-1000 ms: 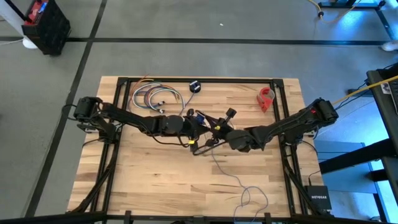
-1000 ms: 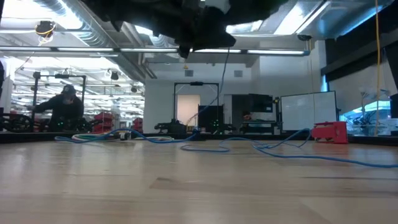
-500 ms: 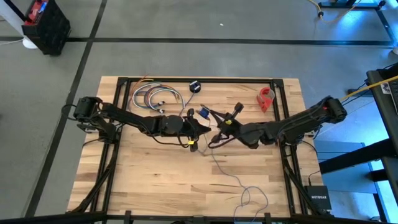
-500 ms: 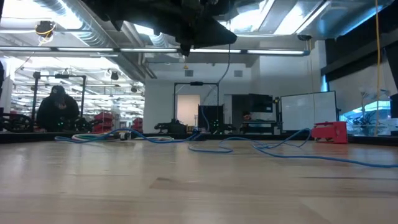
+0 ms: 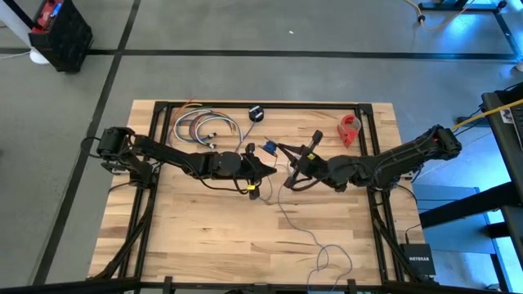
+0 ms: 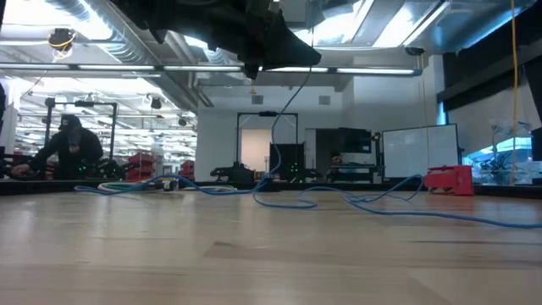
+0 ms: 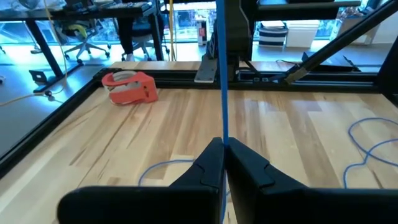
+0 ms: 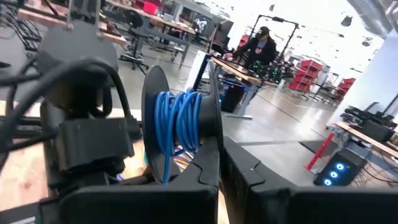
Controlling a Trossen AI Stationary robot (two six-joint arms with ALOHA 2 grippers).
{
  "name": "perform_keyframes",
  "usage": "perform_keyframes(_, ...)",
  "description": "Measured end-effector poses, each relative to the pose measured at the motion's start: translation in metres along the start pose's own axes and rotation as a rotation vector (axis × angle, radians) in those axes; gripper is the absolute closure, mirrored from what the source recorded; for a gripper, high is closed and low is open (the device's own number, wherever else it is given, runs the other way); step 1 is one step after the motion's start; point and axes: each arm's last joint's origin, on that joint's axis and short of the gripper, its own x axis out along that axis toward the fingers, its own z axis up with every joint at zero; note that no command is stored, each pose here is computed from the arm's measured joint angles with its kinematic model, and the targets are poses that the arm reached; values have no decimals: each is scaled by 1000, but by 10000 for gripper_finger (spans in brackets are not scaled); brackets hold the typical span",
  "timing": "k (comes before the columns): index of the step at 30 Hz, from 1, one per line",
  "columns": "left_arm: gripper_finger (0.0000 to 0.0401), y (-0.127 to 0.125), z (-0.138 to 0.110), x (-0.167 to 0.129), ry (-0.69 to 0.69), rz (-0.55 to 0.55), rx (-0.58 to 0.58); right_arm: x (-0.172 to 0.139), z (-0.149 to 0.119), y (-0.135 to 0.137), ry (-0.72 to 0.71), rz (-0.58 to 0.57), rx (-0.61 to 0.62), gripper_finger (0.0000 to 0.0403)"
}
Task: Coil cords
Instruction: Coil the blue wire onto the black spool
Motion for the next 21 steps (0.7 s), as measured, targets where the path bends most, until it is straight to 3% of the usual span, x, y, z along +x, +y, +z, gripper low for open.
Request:
perform_keyframes(5,393,8,-6,1,58,24,6,-9,3,7,-13,59,-3,398)
perform_keyframes(12,393,20,-11,-6,183,114,73,-35,-3,28,56,112,-97,398)
perform_keyframes(21,393,28,9,-37,208,149,76,-55,-25,39,217,185,-118,398)
